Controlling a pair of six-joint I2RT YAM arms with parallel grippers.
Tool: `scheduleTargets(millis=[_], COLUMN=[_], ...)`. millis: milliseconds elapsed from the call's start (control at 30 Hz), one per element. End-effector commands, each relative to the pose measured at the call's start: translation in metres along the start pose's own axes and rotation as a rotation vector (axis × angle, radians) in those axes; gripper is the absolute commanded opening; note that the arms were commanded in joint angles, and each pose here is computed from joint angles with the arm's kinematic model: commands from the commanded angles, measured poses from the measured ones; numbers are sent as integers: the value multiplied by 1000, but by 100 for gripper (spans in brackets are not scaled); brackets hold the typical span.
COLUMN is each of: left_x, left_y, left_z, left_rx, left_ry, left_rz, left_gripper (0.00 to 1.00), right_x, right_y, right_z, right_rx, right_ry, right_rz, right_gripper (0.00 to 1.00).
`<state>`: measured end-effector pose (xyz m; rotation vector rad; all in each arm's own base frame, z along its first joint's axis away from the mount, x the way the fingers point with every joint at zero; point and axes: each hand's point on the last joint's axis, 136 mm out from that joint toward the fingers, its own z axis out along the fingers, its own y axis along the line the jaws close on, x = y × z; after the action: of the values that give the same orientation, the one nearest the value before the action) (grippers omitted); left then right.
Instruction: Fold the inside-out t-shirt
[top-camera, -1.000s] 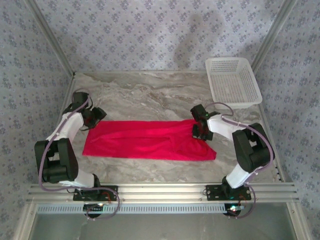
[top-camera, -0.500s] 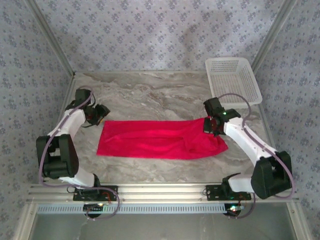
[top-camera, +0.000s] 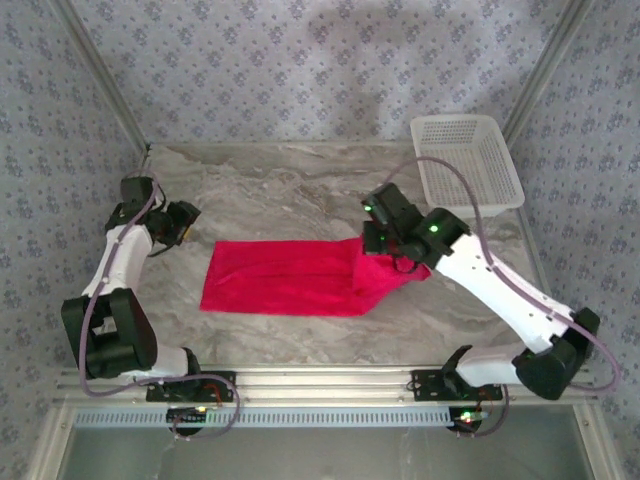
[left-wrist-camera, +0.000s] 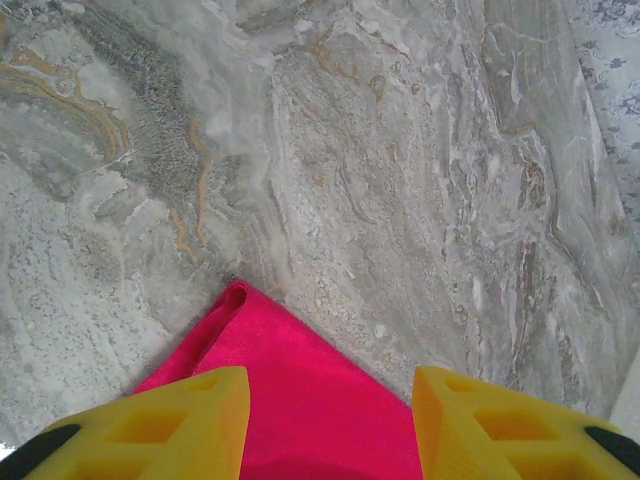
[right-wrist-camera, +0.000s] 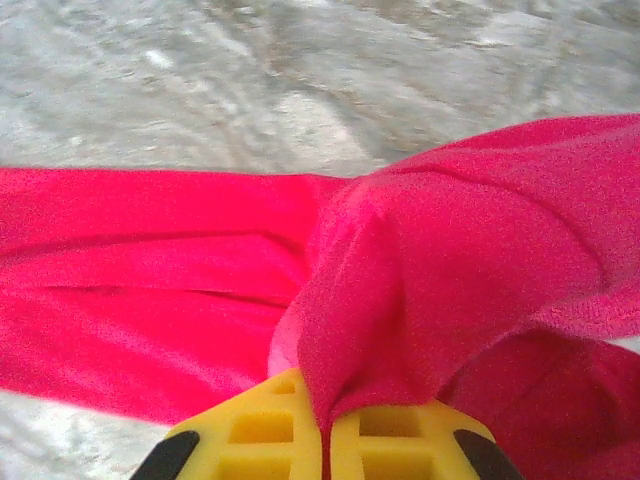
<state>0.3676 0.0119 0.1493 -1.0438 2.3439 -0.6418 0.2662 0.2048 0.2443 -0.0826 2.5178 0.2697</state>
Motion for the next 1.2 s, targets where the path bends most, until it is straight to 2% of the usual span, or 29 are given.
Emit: scheduleTargets(millis=[0, 133, 367, 633, 700, 800, 833, 900, 967, 1033, 1167], left_x=[6, 5, 3, 8, 9, 9, 8, 7, 6, 5, 13], left_y=[1, 9, 35, 57, 62, 69, 71, 74, 74, 71, 58], left_z=[-5, -7, -7, 6, 8, 10, 10, 9, 7, 6, 8], left_rx=[30, 27, -7, -33, -42, -48, -49, -51, -49, -35, 35], left_ry=[16, 13, 10, 40, 46, 43, 39, 36, 28, 19, 37], left_rz=[-20, -36, -98, -152, -164, -181, -186, -189, -179, -166, -134], left_gripper=[46, 47, 47, 47, 47, 47, 47, 47, 47, 47, 48], right_x=[-9, -11, 5, 32, 45, 60, 65, 64, 53, 40, 45], right_y=[37, 94, 184, 257, 273, 298, 303, 309, 302, 284, 227], right_z=[-2, 7, 33, 89, 106, 123, 122, 108, 88, 73, 75], right_rx=[-12, -60, -156, -248, -293, -360, -377, -398, -390, -351, -282], right_ry=[-26, -15, 40, 125, 177, 252, 284, 292, 260, 216, 200], right_rz=[-20, -121, -280, -390, -398, -388, -386, -393, -413, -412, -339], right_gripper=[4, 4, 4, 5, 12, 36, 43, 47, 55, 59, 60])
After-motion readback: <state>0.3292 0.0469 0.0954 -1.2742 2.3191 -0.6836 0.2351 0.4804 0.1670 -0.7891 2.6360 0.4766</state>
